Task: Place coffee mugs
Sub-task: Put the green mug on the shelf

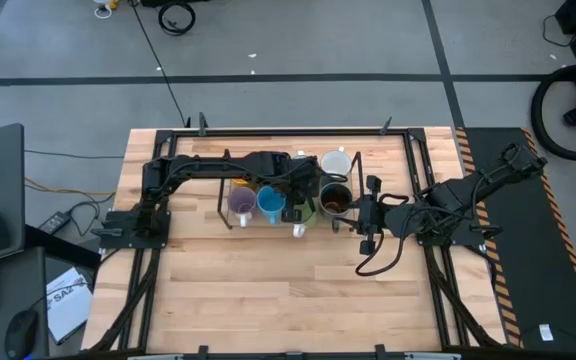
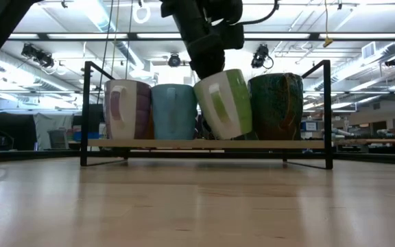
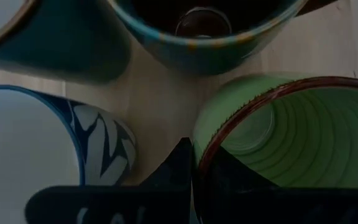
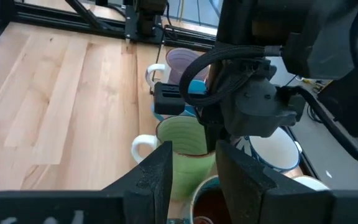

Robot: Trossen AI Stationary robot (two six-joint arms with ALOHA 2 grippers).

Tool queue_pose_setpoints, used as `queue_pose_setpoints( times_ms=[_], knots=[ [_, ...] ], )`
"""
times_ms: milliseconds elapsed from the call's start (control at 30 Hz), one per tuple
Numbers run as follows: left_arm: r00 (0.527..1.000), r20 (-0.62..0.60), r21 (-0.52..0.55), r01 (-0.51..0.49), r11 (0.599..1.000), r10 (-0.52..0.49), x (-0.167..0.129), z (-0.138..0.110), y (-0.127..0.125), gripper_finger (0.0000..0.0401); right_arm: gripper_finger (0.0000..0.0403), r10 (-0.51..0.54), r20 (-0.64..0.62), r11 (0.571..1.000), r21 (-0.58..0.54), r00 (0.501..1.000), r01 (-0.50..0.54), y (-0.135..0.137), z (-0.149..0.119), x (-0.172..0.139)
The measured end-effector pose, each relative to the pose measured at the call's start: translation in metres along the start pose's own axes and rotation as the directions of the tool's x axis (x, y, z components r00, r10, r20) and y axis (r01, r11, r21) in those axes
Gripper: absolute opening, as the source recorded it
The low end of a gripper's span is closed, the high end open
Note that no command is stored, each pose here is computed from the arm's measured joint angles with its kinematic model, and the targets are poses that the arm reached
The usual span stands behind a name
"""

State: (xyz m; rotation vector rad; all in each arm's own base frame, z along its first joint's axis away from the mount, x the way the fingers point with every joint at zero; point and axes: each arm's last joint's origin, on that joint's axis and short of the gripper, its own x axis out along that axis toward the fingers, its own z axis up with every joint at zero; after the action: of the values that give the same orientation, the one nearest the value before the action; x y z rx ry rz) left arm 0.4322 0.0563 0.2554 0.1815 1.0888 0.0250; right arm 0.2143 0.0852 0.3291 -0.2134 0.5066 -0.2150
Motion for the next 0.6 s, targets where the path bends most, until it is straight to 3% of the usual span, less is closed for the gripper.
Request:
queue_pose_setpoints(
  times_ms=[600],
  knots=[
    [0.996,0.012,0.063,-0.084,0.994,0.084,0.003,0.0026,0.0038,0.0029,0.0128,0.017,-0.002,1.0,0.0,1.0,-0.017,0.0006,-0.0002,0.0001]
  ],
)
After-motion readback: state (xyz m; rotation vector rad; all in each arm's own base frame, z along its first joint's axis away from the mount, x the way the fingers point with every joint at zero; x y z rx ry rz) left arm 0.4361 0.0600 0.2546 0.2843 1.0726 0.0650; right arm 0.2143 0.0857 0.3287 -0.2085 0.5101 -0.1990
